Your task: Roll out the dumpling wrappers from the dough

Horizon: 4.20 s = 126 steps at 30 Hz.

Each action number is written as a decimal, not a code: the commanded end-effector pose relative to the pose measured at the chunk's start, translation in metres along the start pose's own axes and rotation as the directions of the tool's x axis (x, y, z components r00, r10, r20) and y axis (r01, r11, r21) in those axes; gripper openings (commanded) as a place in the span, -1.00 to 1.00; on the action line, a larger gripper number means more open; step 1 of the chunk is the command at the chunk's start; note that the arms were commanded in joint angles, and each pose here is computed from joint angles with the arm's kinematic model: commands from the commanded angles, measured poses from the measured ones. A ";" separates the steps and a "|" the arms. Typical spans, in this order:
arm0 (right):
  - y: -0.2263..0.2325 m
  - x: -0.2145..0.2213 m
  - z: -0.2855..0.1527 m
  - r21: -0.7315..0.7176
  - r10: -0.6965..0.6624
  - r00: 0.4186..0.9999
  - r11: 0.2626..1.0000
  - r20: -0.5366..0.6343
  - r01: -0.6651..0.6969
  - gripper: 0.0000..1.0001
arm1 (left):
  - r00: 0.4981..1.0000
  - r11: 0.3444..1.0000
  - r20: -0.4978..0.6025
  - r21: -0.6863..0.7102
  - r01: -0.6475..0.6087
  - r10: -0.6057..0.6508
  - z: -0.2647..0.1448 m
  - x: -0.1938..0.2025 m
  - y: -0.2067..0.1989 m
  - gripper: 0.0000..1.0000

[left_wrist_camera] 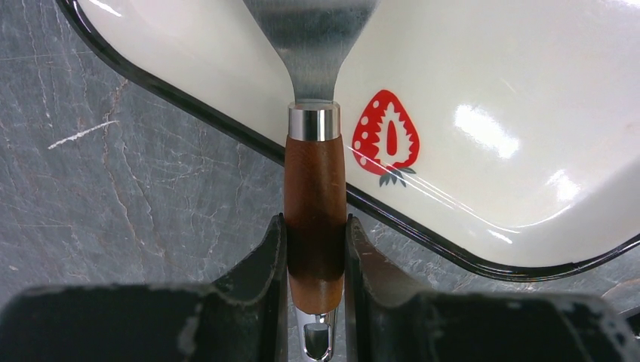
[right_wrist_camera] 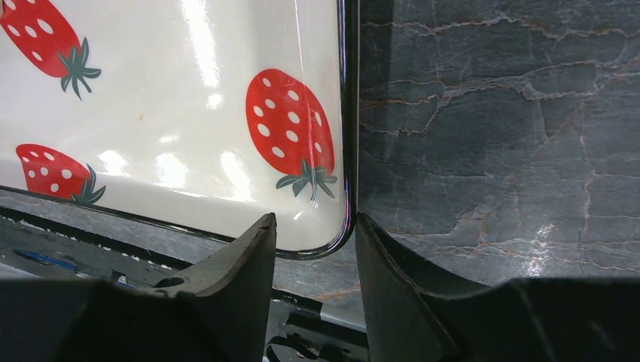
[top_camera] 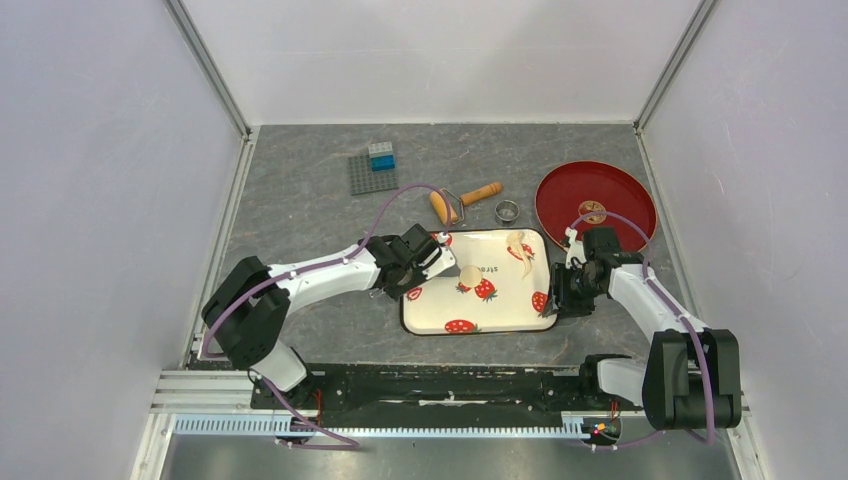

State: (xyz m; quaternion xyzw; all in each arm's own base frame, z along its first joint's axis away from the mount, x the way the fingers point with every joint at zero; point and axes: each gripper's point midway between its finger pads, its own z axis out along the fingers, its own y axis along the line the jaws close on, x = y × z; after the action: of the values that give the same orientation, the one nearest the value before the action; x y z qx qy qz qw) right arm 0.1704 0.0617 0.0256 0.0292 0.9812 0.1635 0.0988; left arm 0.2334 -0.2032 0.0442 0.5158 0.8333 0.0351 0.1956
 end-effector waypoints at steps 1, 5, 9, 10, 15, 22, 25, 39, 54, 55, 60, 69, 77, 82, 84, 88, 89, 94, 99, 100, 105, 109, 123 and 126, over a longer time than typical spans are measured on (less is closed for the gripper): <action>0.006 -0.004 0.001 -0.037 -0.017 1.000 0.999 0.018 0.018 -0.11 | 1.000 0.998 0.000 0.046 -0.031 0.031 -0.004 -0.005 -0.012 -0.96; 0.006 -0.003 0.001 -0.037 -0.016 1.000 0.999 0.017 0.017 -0.11 | 0.999 0.998 0.004 0.054 -0.038 0.038 -0.006 -0.004 -0.015 -0.96; 0.006 -0.003 0.002 -0.038 -0.017 1.000 0.999 0.015 0.018 -0.11 | 0.999 0.997 0.010 0.064 -0.038 0.038 -0.009 -0.005 -0.018 -0.96; 0.006 -0.003 0.002 -0.038 -0.018 1.000 0.999 0.015 0.018 -0.11 | 0.999 0.997 0.011 0.066 -0.036 0.035 -0.009 -0.005 -0.018 -0.96; 0.006 -0.002 0.002 -0.037 -0.021 1.000 0.999 0.013 0.021 -0.11 | 1.000 0.997 0.008 0.074 -0.029 0.028 -0.008 -0.004 -0.021 -0.96; 0.006 -0.002 0.002 -0.038 -0.021 1.000 0.999 0.014 0.022 -0.11 | 1.000 0.997 -0.007 0.079 -0.007 0.008 -0.002 -0.007 -0.022 -0.96; 0.007 -0.003 0.002 -0.038 -0.022 1.000 0.999 0.015 0.022 -0.11 | 1.000 0.997 -0.010 0.074 0.010 -0.010 0.000 -0.010 -0.022 -0.96; 0.007 -0.003 0.002 -0.036 -0.024 1.000 0.999 0.014 0.025 -0.11 | 0.995 0.994 -0.023 0.059 0.096 -0.095 0.004 -0.023 -0.020 -0.96; 0.007 -0.003 0.002 -0.036 -0.026 1.000 0.999 0.008 0.026 -0.12 | 0.998 0.995 -0.040 0.087 0.044 -0.041 0.006 -0.027 -0.032 -0.96; 0.007 -0.003 0.002 -0.036 -0.027 1.000 0.999 0.010 0.028 -0.11 | 0.999 0.995 -0.039 0.091 0.040 -0.037 0.006 -0.027 -0.033 -0.96; 0.007 -0.003 0.002 -0.036 -0.027 1.000 0.999 0.010 0.028 -0.12 | 1.000 0.994 -0.028 0.111 0.006 -0.002 0.005 -0.030 -0.038 -0.96; 0.007 -0.003 0.002 -0.038 -0.030 1.000 0.999 0.010 0.030 -0.11 | 0.999 0.988 0.017 0.153 0.035 -0.038 0.005 -0.042 -0.047 -0.96; 0.009 -0.005 0.000 -0.044 -0.041 0.999 0.998 0.019 0.042 -0.07 | 0.990 0.977 0.090 0.194 0.093 -0.112 0.005 -0.061 -0.054 -0.96; 0.011 -0.008 -0.003 -0.045 -0.050 0.998 0.998 0.033 0.052 0.09 | 0.975 0.973 0.155 0.192 0.127 -0.158 -0.002 -0.071 -0.052 -0.96; 0.012 -0.009 -0.005 -0.050 -0.056 0.998 0.997 0.039 0.058 0.18 | 0.965 0.965 0.188 0.222 0.139 -0.182 -0.008 -0.077 -0.055 -0.96; 0.014 -0.013 -0.010 -0.051 -0.066 0.996 0.996 0.054 0.069 0.38 | 0.943 0.956 0.238 0.236 0.175 -0.231 -0.015 -0.081 -0.054 -0.96; 0.014 -0.015 -0.011 -0.050 -0.068 0.996 0.996 0.063 0.071 0.44 | 0.938 0.954 0.249 0.238 0.180 -0.239 -0.017 -0.081 -0.053 -0.96; 0.017 -0.029 -0.023 -0.036 -0.083 0.991 0.995 0.105 0.088 0.65 | 0.928 0.951 0.269 0.239 0.194 -0.257 -0.021 -0.080 -0.050 -0.96; 0.018 -0.051 -0.036 -0.003 -0.095 0.983 0.995 0.156 0.097 0.73 | 0.902 0.934 0.292 0.263 0.243 -0.317 -0.029 -0.082 -0.046 -0.96; 0.018 -0.057 -0.039 0.009 -0.098 0.981 0.995 0.165 0.098 0.74 | 0.896 0.930 0.299 0.267 0.253 -0.329 -0.032 -0.082 -0.044 -0.96; 0.014 -0.096 -0.050 0.074 -0.118 0.973 0.992 0.197 0.105 0.81 | 0.872 0.918 0.326 0.282 0.278 -0.364 -0.044 -0.080 -0.039 -0.96; 0.012 -0.134 -0.052 0.116 -0.125 0.971 0.988 0.203 0.103 0.88 | 0.855 0.910 0.345 0.289 0.296 -0.388 -0.056 -0.076 -0.035 -0.96; 0.013 -0.216 -0.002 0.079 -0.119 0.987 0.991 0.108 0.111 0.93 | 0.831 0.896 0.360 0.304 0.325 -0.424 -0.066 -0.059 -0.035 -0.96; 0.015 -0.198 0.016 0.022 -0.113 0.993 0.993 0.042 0.112 0.93 | 0.830 0.894 0.358 0.302 0.331 -0.428 -0.066 -0.057 -0.034 -0.96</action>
State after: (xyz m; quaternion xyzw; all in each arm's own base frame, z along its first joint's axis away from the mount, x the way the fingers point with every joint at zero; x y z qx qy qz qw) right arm 0.3758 0.0503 0.0621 -0.0034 0.9821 0.1117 0.1516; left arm 0.1967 -0.2498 0.0935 0.3749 0.8650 -0.1814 0.2797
